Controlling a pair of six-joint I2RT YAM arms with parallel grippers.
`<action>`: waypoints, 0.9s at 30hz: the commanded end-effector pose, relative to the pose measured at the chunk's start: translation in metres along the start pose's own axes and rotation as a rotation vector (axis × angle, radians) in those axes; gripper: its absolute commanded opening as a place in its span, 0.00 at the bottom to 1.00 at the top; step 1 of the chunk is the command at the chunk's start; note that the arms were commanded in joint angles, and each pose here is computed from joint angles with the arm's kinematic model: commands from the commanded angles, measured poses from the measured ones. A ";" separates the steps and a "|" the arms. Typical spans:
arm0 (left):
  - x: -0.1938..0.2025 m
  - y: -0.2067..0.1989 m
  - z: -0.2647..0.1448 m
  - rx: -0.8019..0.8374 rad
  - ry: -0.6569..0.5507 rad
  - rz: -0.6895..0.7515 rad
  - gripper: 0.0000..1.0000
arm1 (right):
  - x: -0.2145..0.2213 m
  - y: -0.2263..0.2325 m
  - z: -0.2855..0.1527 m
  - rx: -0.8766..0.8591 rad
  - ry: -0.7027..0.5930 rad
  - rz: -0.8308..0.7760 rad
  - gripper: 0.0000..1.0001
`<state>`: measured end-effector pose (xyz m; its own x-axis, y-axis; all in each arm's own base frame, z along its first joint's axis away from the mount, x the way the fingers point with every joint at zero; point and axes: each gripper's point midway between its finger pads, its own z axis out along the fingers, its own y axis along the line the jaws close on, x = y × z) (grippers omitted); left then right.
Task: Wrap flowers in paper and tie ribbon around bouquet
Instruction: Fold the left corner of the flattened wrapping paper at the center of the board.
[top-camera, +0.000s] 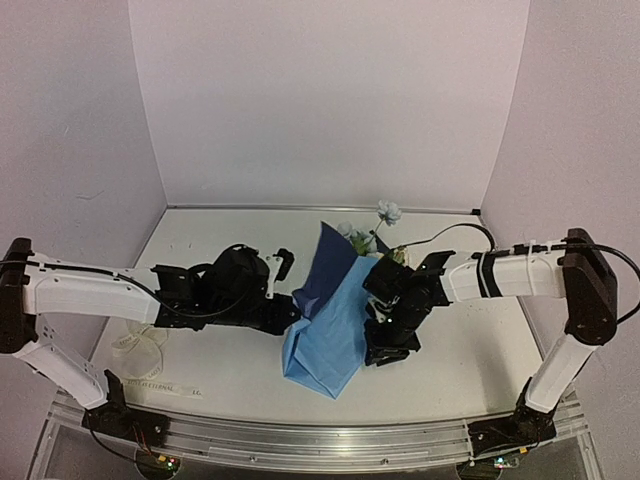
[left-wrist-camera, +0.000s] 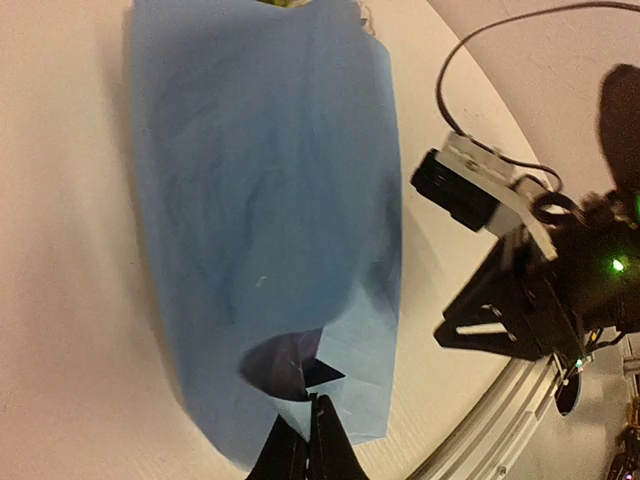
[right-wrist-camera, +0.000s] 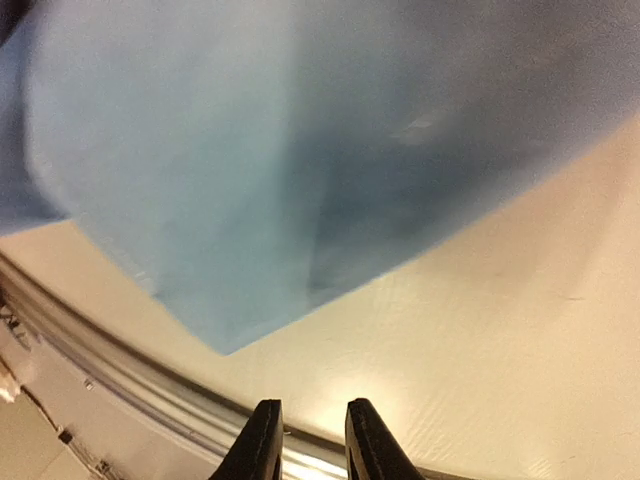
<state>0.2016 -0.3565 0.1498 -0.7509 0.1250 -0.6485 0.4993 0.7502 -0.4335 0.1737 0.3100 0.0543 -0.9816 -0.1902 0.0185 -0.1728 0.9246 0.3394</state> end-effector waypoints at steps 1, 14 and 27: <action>0.003 -0.042 0.018 0.066 0.061 0.151 0.04 | -0.015 -0.041 -0.002 0.027 -0.094 0.186 0.25; 0.057 -0.077 0.100 0.093 0.285 0.318 0.07 | -0.012 -0.114 -0.016 0.059 -0.234 0.389 0.33; 0.059 -0.080 0.108 0.084 0.295 0.325 0.08 | -0.044 -0.095 -0.062 -0.048 -0.434 0.346 0.55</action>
<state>0.1636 -0.4677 0.0650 -0.6529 0.5370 -0.5342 0.7384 0.6083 -0.2911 0.2128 0.1985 0.0620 -0.9513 0.2531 -0.1762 0.1737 0.9118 0.3722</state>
